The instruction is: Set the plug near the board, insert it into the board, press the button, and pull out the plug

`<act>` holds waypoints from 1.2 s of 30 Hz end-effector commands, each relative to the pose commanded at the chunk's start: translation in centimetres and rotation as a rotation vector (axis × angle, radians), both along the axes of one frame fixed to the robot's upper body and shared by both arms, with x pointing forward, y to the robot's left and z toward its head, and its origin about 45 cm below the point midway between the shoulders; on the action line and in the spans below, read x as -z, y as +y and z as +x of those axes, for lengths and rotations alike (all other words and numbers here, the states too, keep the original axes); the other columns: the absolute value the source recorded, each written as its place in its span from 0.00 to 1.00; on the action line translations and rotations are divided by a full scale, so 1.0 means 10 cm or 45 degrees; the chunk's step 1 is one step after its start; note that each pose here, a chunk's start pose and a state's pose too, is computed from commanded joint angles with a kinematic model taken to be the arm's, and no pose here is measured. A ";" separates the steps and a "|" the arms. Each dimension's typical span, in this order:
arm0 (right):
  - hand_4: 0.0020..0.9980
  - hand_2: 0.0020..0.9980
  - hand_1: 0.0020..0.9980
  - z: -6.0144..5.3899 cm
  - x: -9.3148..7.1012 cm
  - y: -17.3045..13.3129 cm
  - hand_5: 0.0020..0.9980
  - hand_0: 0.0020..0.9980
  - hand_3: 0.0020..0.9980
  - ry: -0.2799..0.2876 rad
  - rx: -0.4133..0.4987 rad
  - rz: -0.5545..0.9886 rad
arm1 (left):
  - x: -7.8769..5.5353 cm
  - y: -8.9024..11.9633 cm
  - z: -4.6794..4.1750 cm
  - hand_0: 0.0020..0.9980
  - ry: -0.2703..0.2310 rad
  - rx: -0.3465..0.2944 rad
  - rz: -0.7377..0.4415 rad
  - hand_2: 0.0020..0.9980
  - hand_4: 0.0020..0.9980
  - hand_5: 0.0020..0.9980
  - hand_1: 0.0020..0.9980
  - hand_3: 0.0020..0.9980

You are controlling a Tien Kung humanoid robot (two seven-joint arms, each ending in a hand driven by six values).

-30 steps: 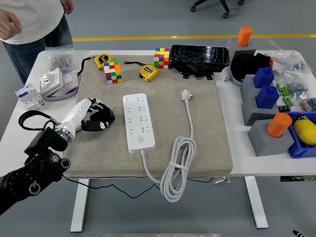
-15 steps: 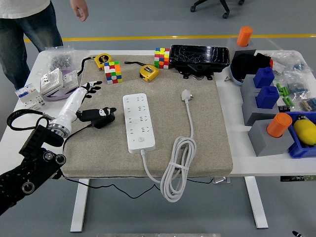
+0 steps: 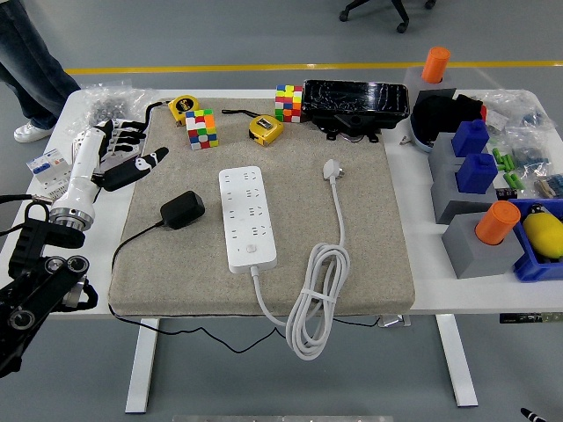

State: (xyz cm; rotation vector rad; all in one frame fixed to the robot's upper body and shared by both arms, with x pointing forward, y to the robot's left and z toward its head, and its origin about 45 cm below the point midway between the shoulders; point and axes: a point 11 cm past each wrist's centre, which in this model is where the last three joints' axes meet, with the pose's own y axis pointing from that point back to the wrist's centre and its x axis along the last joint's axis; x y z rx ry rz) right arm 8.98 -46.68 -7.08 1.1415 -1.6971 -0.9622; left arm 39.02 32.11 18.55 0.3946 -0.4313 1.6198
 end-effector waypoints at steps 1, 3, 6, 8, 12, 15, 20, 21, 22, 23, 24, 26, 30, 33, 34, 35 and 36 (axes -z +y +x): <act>0.92 0.67 0.68 0.00 0.00 0.00 0.51 0.67 0.55 0.000 -0.001 0.001 | 0.00 0.01 -0.001 0.53 0.000 -0.006 -0.003 0.58 0.88 0.31 0.59 0.60; 0.92 0.67 0.68 0.02 0.00 0.01 0.51 0.67 0.55 -0.002 -0.002 0.002 | -0.01 0.03 -0.004 0.53 -0.001 -0.014 -0.009 0.58 0.88 0.31 0.59 0.60; 0.92 0.67 0.68 0.02 0.00 0.01 0.51 0.67 0.55 -0.002 -0.005 0.002 | -0.01 0.06 -0.006 0.53 -0.001 -0.023 -0.013 0.58 0.88 0.31 0.59 0.60; 0.92 0.67 0.68 0.03 -0.01 0.00 0.51 0.67 0.56 -0.002 -0.006 -0.001 | -0.02 0.07 -0.007 0.52 -0.003 -0.030 -0.016 0.57 0.88 0.31 0.58 0.60; 0.92 0.67 0.68 0.04 -0.01 -0.01 0.51 0.67 0.56 -0.002 -0.009 -0.004 | -0.04 0.12 -0.006 0.52 -0.007 -0.043 -0.014 0.57 0.88 0.31 0.58 0.60; 0.92 0.67 0.68 0.05 -0.01 0.00 0.51 0.67 0.56 0.001 -0.012 -0.003 | -0.07 0.15 -0.004 0.52 -0.017 -0.050 -0.011 0.57 0.87 0.32 0.58 0.60; 0.92 0.67 0.68 0.10 -0.02 0.01 0.51 0.67 0.56 -0.004 -0.029 -0.002 | -0.10 0.22 -0.019 0.52 -0.028 -0.076 -0.021 0.57 0.84 0.30 0.58 0.59; 0.92 0.67 0.68 0.10 -0.02 0.00 0.51 0.67 0.56 -0.003 -0.032 -0.004 | -0.11 0.23 -0.019 0.52 -0.029 -0.078 -0.020 0.57 0.84 0.30 0.58 0.59; 0.92 0.67 0.68 0.12 -0.03 -0.01 0.51 0.67 0.56 -0.003 -0.037 -0.006 | -0.12 0.25 -0.021 0.52 -0.031 -0.081 -0.020 0.57 0.84 0.30 0.58 0.59; 0.92 0.67 0.68 0.12 -0.03 -0.01 0.51 0.67 0.56 -0.004 -0.039 -0.007 | -0.12 0.26 -0.023 0.52 -0.033 -0.083 -0.020 0.57 0.84 0.30 0.58 0.59; 0.92 0.67 0.68 0.13 -0.03 -0.01 0.51 0.67 0.56 -0.004 -0.041 -0.008 | -0.12 0.27 -0.027 0.52 -0.033 -0.086 -0.019 0.57 0.84 0.30 0.58 0.59; 0.92 0.67 0.68 0.14 -0.03 -0.02 0.51 0.68 0.56 -0.001 -0.042 -0.012 | -0.12 0.31 -0.046 0.52 -0.032 -0.099 -0.023 0.57 0.83 0.30 0.57 0.58; 0.92 0.67 0.68 0.14 -0.03 -0.03 0.51 0.68 0.56 0.004 -0.048 -0.013 | -0.10 0.34 -0.064 0.52 -0.028 -0.113 -0.031 0.57 0.83 0.30 0.57 0.58; 0.92 0.67 0.68 0.13 -0.03 -0.03 0.52 0.67 0.56 0.009 -0.053 -0.014 | -0.11 0.34 -0.064 0.52 -0.029 -0.112 -0.034 0.57 0.83 0.30 0.57 0.58; 0.92 0.67 0.68 0.14 -0.03 -0.03 0.52 0.67 0.56 0.010 -0.054 -0.014 | -0.11 0.33 -0.064 0.52 -0.031 -0.111 -0.035 0.57 0.83 0.30 0.57 0.58; 0.92 0.67 0.68 0.14 -0.04 -0.03 0.52 0.67 0.56 0.009 -0.056 -0.015 | -0.12 0.33 -0.062 0.52 -0.033 -0.109 -0.035 0.57 0.83 0.30 0.57 0.58; 0.92 0.67 0.68 0.15 -0.04 -0.03 0.52 0.67 0.56 0.009 -0.059 -0.015 | -0.12 0.33 -0.060 0.52 -0.035 -0.107 -0.035 0.57 0.83 0.30 0.57 0.58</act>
